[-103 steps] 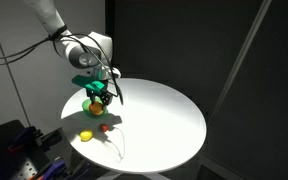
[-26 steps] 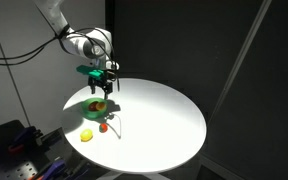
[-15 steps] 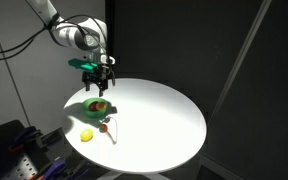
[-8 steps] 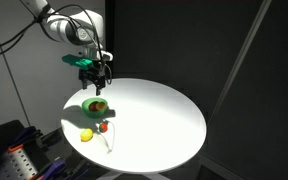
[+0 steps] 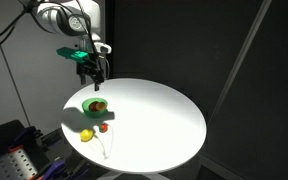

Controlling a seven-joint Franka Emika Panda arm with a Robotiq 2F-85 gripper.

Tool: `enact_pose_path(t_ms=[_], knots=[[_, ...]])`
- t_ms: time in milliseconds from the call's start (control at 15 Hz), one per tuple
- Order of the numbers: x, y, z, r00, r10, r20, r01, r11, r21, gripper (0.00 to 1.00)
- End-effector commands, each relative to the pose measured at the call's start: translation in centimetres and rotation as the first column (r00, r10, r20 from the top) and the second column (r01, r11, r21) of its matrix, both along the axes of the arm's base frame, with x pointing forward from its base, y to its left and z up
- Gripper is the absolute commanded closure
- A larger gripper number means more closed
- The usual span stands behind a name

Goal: Pick up the orange round fruit and put it in the green bowl

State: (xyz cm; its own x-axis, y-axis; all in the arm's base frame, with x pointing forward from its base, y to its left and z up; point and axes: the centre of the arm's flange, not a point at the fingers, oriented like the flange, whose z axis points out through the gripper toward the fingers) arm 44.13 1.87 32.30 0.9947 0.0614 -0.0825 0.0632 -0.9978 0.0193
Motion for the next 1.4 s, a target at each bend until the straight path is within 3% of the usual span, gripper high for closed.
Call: enact_pose_path(t_ms=[0, 333, 733, 1333], knots=[[-1.5, -0.6, 2.5, 1.000, -0.018, 0.012, 0.018, 1.000, 0.019, 0.00], [-1.8, 0.0, 4.2, 1.000, -0.023, -0.002, 0.024, 0.999, 0.041, 0.00], [-1.8, 0.3, 5.7, 0.998, -0.050, 0.041, 0.049, 0.998, 0.042, 0.00], [-1.4, 0.1, 5.0, 0.999, -0.029, 0.038, 0.028, 0.999, 0.032, 0.00]])
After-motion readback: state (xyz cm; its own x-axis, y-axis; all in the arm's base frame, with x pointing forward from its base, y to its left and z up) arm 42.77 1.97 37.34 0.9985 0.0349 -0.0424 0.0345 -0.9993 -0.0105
